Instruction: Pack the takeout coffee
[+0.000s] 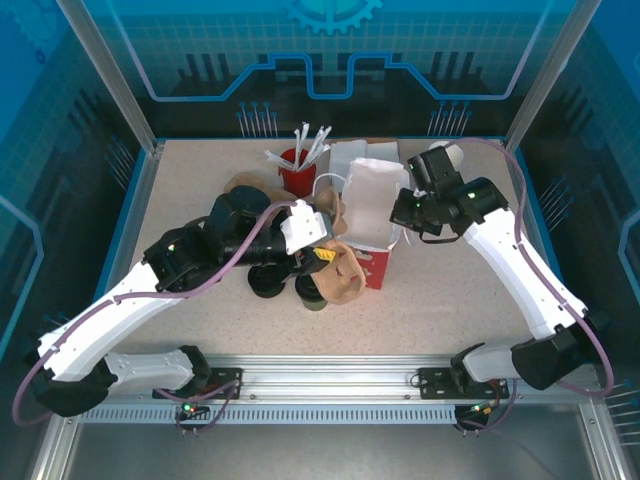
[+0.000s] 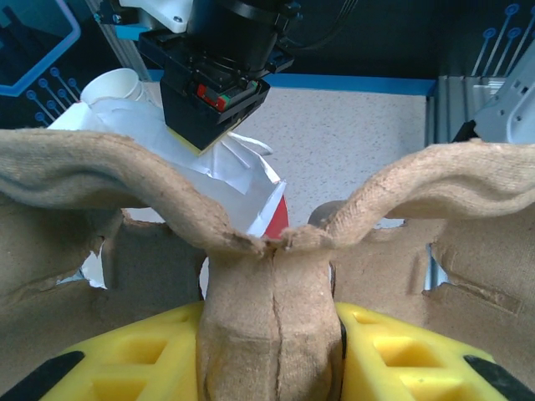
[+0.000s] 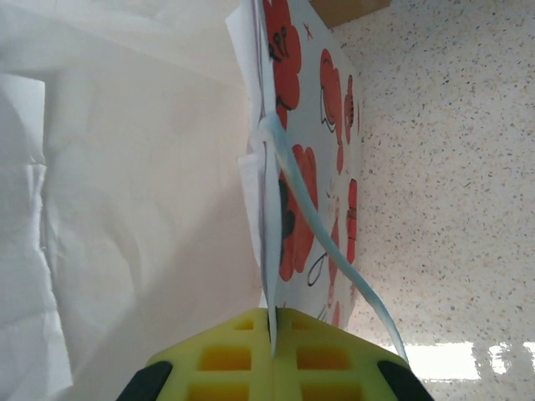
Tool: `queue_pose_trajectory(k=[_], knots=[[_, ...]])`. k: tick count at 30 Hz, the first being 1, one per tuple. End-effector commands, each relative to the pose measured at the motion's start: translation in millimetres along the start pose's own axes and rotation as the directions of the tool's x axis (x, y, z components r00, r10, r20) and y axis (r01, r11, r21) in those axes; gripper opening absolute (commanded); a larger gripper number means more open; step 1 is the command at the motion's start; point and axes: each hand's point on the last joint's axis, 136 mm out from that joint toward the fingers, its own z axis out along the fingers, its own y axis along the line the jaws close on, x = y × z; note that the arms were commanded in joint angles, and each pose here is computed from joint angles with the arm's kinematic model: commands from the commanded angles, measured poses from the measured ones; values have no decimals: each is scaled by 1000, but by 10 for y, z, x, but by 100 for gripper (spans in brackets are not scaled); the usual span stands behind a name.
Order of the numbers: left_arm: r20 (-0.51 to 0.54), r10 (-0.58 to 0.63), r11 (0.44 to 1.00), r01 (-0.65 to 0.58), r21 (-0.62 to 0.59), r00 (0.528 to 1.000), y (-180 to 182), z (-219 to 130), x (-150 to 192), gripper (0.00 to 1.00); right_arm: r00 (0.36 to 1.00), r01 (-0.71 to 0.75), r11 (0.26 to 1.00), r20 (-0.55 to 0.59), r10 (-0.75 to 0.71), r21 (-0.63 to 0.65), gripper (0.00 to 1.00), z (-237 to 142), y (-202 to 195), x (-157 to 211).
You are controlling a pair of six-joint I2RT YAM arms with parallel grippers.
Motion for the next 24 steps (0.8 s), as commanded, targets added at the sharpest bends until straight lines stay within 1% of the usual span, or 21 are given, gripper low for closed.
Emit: queue_pose_trajectory(k=[1, 4, 8, 15, 24], knots=[[48, -17, 997, 13, 80, 999, -138, -86, -176, 39, 998, 52, 998, -32, -53, -25, 0, -185, -48, 127], [58, -19, 995, 12, 103, 998, -173, -86, -219, 40, 996, 67, 997, -54, -69, -43, 0, -241, -68, 222], [62, -20, 992, 12, 124, 998, -186, -61, -271, 40, 994, 86, 994, -57, -90, -61, 0, -345, -101, 312], [34, -37, 985, 31, 169, 999, -209, 26, -354, 40, 990, 117, 988, -63, -124, -97, 0, -502, -130, 474], [0, -38, 979, 38, 199, 999, -220, 116, -395, 41, 983, 142, 981, -100, -156, -134, 0, -472, -158, 670]])
